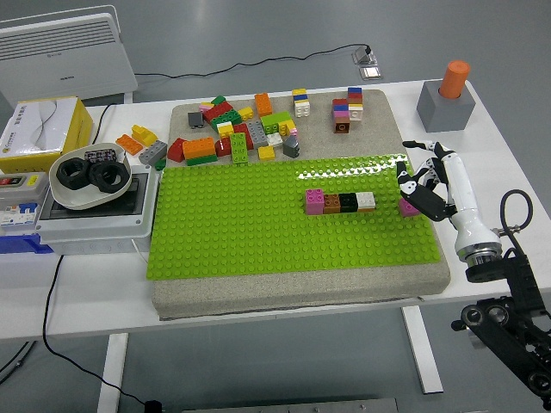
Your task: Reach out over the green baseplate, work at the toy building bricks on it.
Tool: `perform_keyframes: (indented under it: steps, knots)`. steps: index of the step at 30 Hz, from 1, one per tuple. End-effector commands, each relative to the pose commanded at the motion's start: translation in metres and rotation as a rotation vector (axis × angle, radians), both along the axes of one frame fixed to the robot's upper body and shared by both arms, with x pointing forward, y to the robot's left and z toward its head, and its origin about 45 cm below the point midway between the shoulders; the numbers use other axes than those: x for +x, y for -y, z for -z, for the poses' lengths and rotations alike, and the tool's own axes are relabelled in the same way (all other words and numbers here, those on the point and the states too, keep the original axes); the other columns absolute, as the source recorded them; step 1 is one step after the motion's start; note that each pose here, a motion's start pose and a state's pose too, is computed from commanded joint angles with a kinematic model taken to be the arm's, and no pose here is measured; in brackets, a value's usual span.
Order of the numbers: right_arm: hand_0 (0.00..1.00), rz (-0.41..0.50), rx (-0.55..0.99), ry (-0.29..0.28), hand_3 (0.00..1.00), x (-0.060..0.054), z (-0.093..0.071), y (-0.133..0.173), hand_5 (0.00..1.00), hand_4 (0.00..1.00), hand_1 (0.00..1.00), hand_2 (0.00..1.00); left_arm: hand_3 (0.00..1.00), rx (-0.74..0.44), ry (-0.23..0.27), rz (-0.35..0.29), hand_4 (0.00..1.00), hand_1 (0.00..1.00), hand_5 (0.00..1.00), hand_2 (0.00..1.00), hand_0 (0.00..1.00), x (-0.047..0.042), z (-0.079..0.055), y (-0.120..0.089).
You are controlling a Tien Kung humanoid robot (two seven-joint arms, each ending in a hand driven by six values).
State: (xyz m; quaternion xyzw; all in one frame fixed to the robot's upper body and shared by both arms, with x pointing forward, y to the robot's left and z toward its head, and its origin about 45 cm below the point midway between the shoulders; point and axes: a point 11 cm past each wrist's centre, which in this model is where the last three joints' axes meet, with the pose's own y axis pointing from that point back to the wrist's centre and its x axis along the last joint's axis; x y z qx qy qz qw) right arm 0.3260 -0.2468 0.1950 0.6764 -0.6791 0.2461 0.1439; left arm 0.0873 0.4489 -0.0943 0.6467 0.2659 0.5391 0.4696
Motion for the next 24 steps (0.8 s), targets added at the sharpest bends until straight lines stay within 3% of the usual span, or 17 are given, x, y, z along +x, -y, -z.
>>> perform_keyframes:
  steps: [10, 11, 13, 16, 17, 24]
  knots:
    - [0.091, 0.018, -0.027, -0.011, 0.673, -0.001, 0.002, 0.006, 0.267, 0.601, 0.103, 0.226, 0.698, -0.016, -0.051, -0.004, 0.742, 0.624, 0.713, 0.572, 0.735, -0.0135, 0.004, 0.005]
    - [0.084, 0.02, -0.032, -0.014, 0.667, -0.001, 0.003, 0.007, 0.201, 0.715, 0.095, 0.224, 0.698, -0.016, -0.057, -0.003, 0.745, 0.624, 0.705, 0.566, 0.735, -0.0143, 0.005, 0.005]
    - [0.084, 0.022, -0.044, -0.018, 0.667, -0.001, 0.004, 0.007, 0.201, 0.715, 0.095, 0.224, 0.698, -0.016, -0.066, -0.004, 0.745, 0.624, 0.705, 0.566, 0.735, -0.0155, 0.005, 0.005]
    - [0.084, 0.02, -0.093, -0.017, 0.667, 0.001, 0.001, 0.007, 0.201, 0.715, 0.095, 0.224, 0.698, -0.014, -0.074, -0.012, 0.745, 0.624, 0.705, 0.566, 0.735, -0.0181, 0.005, 0.004]
    - [0.078, 0.019, -0.11, -0.016, 0.67, 0.002, 0.0, 0.007, 0.153, 0.786, 0.089, 0.218, 0.697, -0.013, -0.075, -0.014, 0.745, 0.622, 0.708, 0.553, 0.735, -0.0188, 0.005, 0.003]
    - [0.072, -0.024, -0.297, -0.05, 0.674, 0.005, -0.001, -0.006, 0.133, 0.795, 0.084, 0.217, 0.694, -0.014, -0.092, -0.011, 0.744, 0.619, 0.709, 0.543, 0.734, -0.0203, 0.005, 0.004]
